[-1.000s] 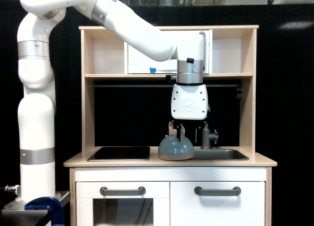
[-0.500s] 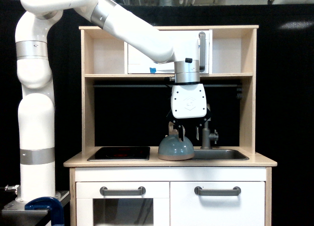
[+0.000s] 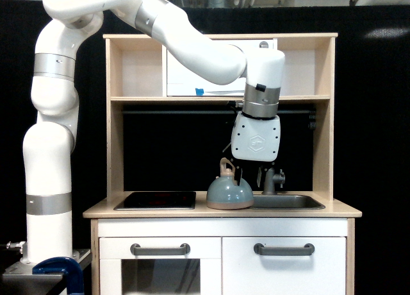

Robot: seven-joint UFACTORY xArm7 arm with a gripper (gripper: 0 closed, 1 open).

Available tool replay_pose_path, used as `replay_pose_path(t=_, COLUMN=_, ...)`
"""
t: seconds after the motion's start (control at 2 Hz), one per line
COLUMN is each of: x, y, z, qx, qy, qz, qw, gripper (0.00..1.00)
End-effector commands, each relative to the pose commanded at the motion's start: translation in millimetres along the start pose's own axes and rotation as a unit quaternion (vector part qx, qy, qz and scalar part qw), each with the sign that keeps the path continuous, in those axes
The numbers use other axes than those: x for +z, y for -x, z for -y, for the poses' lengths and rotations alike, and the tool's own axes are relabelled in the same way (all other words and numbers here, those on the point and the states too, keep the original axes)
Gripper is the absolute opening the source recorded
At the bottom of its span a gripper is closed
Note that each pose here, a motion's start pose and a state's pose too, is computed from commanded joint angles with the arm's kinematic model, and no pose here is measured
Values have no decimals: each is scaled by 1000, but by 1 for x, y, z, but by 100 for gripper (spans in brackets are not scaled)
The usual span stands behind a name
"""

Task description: Place the teapot on the stove

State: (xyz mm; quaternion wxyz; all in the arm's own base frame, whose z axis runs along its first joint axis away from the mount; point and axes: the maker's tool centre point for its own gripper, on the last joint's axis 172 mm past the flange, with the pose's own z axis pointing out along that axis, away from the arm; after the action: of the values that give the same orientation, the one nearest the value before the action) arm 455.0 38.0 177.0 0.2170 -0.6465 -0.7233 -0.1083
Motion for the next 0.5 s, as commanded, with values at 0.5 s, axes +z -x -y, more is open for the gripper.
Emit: replay_pose_path(t=0.5, x=-5, y=-17, z=5, qx=-27, qy=-37, qz=-93, qw=995, gripper=100)
